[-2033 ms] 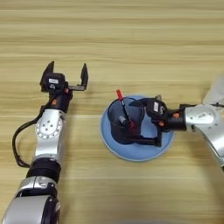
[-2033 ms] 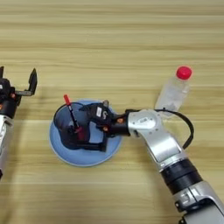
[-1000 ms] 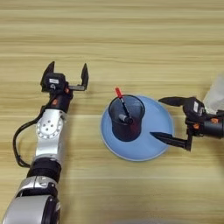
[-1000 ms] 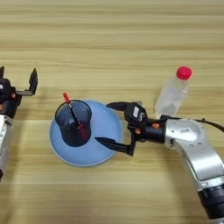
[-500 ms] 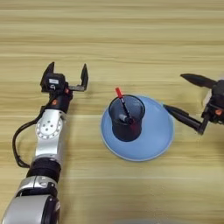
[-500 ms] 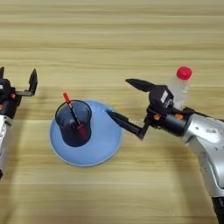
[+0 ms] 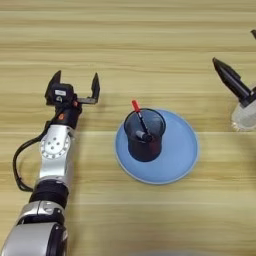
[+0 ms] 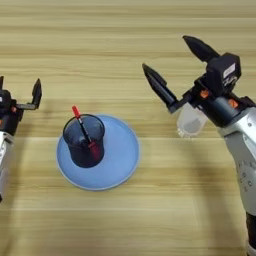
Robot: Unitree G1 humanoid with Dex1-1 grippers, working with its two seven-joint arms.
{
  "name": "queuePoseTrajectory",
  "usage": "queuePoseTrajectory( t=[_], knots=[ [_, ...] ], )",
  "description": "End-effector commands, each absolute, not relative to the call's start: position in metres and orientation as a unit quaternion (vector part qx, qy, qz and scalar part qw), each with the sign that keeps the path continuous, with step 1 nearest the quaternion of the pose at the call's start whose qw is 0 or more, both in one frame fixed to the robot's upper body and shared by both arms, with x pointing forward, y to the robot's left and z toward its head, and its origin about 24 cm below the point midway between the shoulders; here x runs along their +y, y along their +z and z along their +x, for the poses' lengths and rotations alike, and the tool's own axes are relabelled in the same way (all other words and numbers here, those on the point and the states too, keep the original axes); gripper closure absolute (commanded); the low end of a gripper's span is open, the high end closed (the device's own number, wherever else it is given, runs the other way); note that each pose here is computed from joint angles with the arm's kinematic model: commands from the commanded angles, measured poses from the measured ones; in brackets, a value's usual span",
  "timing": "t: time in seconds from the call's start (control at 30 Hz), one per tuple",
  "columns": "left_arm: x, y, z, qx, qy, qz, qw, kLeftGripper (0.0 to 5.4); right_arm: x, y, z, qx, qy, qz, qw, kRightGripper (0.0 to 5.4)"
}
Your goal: Move the objects on the table
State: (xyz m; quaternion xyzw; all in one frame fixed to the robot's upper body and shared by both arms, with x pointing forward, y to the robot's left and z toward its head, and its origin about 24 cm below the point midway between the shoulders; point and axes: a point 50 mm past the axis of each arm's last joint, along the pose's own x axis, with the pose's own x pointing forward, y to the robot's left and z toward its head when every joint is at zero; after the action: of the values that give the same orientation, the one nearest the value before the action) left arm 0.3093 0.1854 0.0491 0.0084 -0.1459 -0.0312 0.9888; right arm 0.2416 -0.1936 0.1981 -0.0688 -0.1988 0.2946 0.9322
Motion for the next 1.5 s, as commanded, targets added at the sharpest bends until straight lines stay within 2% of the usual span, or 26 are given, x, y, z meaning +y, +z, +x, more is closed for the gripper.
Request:
queuePoseTrajectory(
  t=[0.03,0.2,0.43,0.73,1.03,1.23,1.3,1.37,1.5],
  knots=[
    [0.185,0.053,0.311,-0.153,-0.032,0.013,0.988,0.00,-0.203,0.210,0.246,-0.186,0.240,-0.077,0.950,0.02],
    [0.186,0.053,0.312,-0.153,-0.032,0.014,0.988,0.00,-0.220,0.205,0.253,-0.133,0.175,-0.064,0.973,0.02],
    [0.187,0.054,0.313,-0.154,-0.031,0.015,0.987,0.00,-0.234,0.191,0.254,-0.070,0.144,-0.062,0.985,0.02],
    [0.188,0.055,0.313,-0.154,-0.030,0.016,0.987,0.00,-0.259,0.164,0.266,-0.019,0.104,-0.052,0.993,0.02],
    [0.189,0.055,0.313,-0.155,-0.030,0.016,0.987,0.00,-0.267,0.142,0.274,0.006,0.095,-0.043,0.994,0.02],
    [0.188,0.055,0.312,-0.155,-0.030,0.016,0.987,0.00,-0.267,0.139,0.275,0.010,0.100,-0.046,0.994,0.97],
    [0.188,0.054,0.312,-0.155,-0.030,0.015,0.987,0.00,-0.267,0.138,0.276,0.012,0.100,-0.045,0.994,1.03],
    [0.188,0.054,0.312,-0.155,-0.030,0.015,0.987,0.00,-0.267,0.136,0.276,0.014,0.100,-0.045,0.994,1.58],
    [0.189,0.054,0.312,-0.155,-0.030,0.015,0.987,0.00,-0.267,0.136,0.276,0.014,0.101,-0.045,0.994,2.07]
  ],
)
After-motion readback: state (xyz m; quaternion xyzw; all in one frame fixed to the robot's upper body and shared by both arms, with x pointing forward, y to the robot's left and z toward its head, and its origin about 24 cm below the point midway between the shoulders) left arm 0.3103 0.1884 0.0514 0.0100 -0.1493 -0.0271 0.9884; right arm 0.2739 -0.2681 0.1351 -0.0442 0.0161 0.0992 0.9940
